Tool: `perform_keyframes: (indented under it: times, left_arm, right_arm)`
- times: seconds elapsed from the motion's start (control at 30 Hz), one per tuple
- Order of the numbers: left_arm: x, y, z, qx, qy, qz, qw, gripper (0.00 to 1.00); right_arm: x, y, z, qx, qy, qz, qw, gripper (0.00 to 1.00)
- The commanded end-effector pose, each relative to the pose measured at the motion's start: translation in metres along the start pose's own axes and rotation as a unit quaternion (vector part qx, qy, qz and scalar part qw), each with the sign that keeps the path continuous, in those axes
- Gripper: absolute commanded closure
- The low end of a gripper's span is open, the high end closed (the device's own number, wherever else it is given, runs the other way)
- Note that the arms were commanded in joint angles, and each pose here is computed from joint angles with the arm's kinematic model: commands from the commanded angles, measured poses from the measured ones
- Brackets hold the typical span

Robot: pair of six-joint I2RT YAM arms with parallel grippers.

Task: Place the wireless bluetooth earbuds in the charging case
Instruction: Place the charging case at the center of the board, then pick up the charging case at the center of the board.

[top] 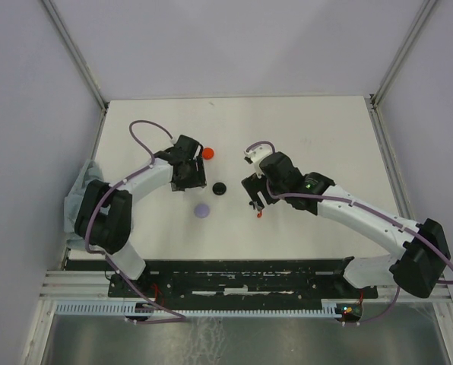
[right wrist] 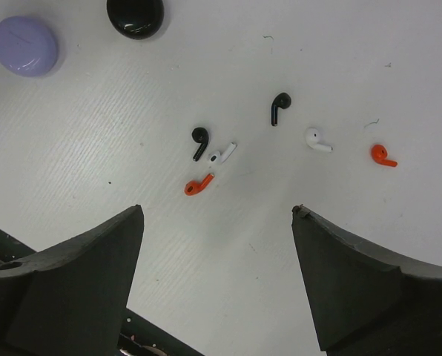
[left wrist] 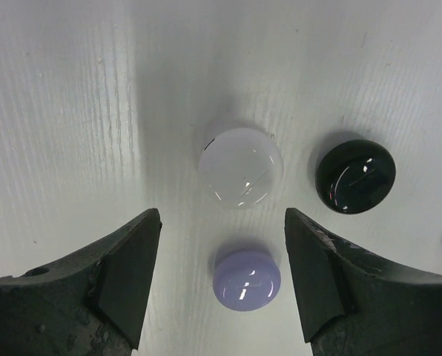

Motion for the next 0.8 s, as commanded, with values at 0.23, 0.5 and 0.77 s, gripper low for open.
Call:
perform_keyframes:
  times: [0.23, 0.5, 0.77]
  left_arm:
    - [0.020, -0.011, -0.016, 0.031, 0.005, 0.001, 0.999, 0.25]
    - [0.033, -0.008, -0.017, 0.048, -0.001, 0.018, 0.999, 0.31]
    - [0.036, -0.007, -0.016, 0.065, 0.000, 0.025, 0.998, 0.42]
  right_arm:
    - [0.004, -0.006, -0.008, -0.005, 0.023, -0.008, 1.000, 0.10]
    - [0.009, -0.004, -0.007, -0.003, 0.020, -0.003, 1.000, 0.09]
    - [0.009, -0.006, -0.007, -0.002, 0.017, -0.006, 1.000, 0.09]
Point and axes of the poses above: each gripper's point midway between its finger pads, its own x axis out along the fingers, its own z axis along the line the jaws close on, y = z × x, the point moved 8 cm from there along -x, back along the fingers, and after that the axes turned 13 degrees about -x, right-handed, at the moved point
